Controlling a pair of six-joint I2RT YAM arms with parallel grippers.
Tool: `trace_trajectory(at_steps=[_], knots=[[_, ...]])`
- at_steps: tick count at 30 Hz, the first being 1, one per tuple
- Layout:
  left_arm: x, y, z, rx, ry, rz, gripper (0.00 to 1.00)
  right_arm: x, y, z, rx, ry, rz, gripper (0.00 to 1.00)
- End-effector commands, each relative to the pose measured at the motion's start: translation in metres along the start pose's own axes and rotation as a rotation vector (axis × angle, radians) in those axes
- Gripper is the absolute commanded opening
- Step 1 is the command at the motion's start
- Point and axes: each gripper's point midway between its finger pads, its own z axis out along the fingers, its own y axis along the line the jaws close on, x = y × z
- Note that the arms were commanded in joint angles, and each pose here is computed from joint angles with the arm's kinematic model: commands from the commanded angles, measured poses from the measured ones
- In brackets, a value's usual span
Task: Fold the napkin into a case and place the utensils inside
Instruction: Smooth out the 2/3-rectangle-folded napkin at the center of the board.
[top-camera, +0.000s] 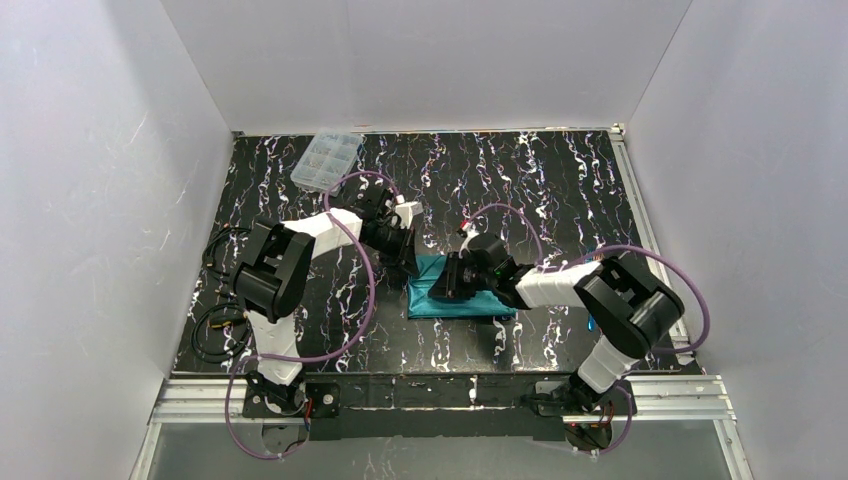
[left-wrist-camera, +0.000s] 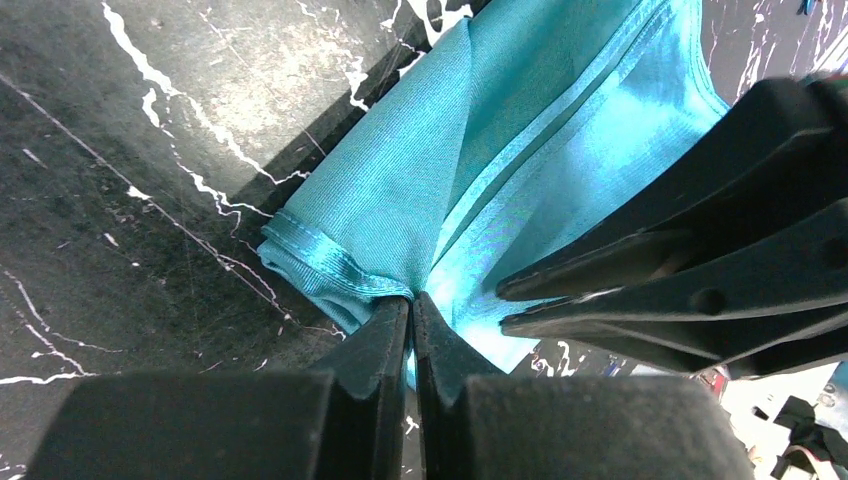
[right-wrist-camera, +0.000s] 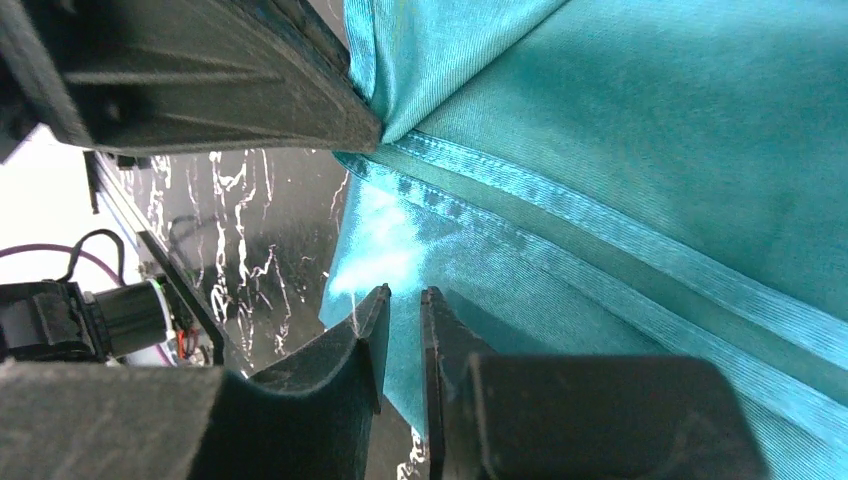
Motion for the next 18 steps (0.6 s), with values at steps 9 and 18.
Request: trace_trajectory(at_steps=[9,18], knots=[[0.012,-0.011,0.006,0.059,0.015,0.023,0.05,-0.080,0.033,-0.005,-0.087,-0.125,0.092,0.22],[0.022,-0.003,0.006,0.027,0.044,0.023,0.05,-0.083,0.008,0.029,-0.078,-0.090,0.189,0.17]])
